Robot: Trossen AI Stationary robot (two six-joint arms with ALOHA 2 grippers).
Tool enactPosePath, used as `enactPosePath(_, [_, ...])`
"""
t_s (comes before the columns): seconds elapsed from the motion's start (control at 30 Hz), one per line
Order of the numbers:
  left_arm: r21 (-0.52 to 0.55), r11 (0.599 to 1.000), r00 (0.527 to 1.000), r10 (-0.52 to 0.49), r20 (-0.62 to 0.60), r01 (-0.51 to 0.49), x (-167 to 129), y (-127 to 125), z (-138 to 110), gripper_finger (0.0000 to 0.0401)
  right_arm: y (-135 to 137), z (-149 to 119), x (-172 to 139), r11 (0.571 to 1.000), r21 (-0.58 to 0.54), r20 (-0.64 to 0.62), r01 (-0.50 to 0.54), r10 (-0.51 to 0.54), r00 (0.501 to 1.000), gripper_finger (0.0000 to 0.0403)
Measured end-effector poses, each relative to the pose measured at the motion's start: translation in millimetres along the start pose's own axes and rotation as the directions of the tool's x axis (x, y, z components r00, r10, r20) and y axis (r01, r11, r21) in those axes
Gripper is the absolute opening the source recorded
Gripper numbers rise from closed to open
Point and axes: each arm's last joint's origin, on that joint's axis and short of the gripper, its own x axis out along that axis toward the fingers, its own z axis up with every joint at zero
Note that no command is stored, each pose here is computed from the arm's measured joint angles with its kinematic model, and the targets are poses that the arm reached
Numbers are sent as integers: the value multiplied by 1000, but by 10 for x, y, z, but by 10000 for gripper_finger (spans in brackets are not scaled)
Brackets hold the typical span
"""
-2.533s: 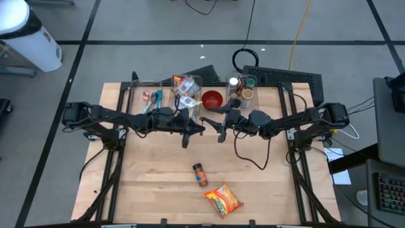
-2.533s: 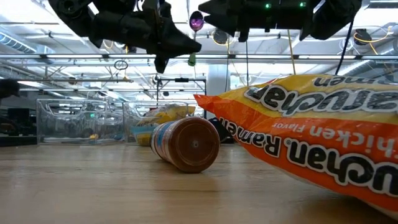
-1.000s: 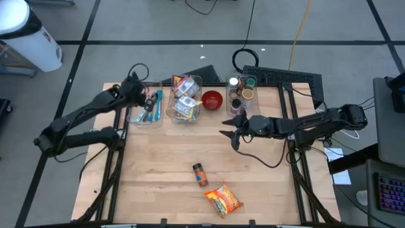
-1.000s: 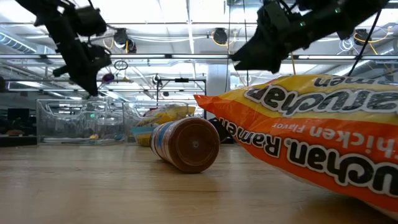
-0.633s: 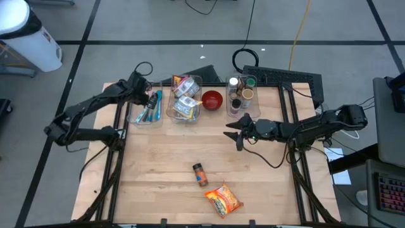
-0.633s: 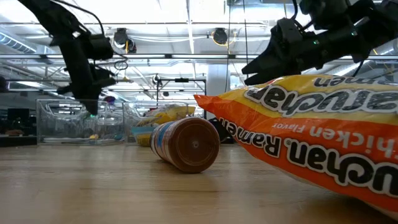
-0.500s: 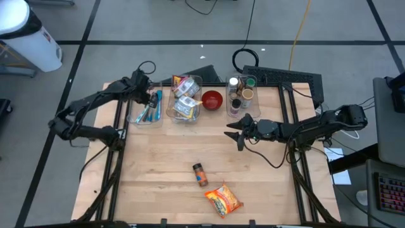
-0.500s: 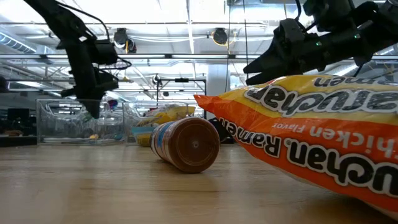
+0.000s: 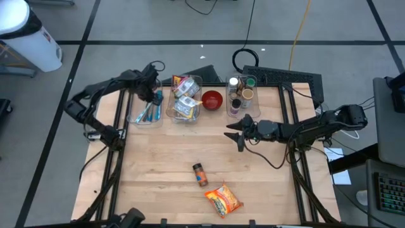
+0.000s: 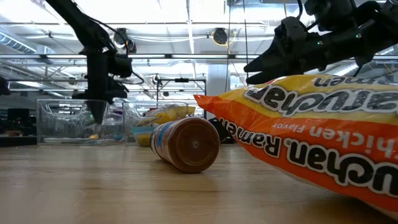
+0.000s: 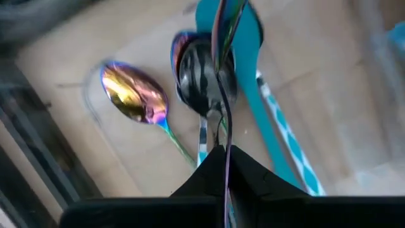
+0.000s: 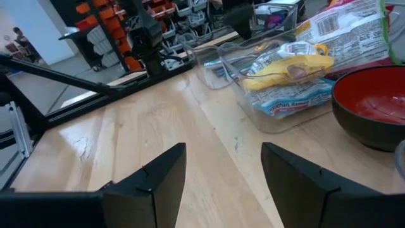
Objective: Pick & Place Food Item
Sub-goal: Put the green spoon into the left transparent bin
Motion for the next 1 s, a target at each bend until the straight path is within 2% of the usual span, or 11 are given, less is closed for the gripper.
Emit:
enactPosePath(0.57, [-6, 1000, 988, 22, -156, -23, 352, -41, -34, 11, 2, 0, -1, 1000, -23, 1, 1, -1, 1000, 196])
enactPosePath(0.77, [-5, 1000, 987, 24, -161, -25, 409, -45, -12, 6, 2, 0, -1, 1000, -24, 1, 1, -1, 1000, 196])
enactPosePath(1.0, [-4, 1000, 986, 24, -162, -25, 413, -46, -13, 37, 2, 0, -1, 1000, -27, 1, 1, -1, 1000, 196])
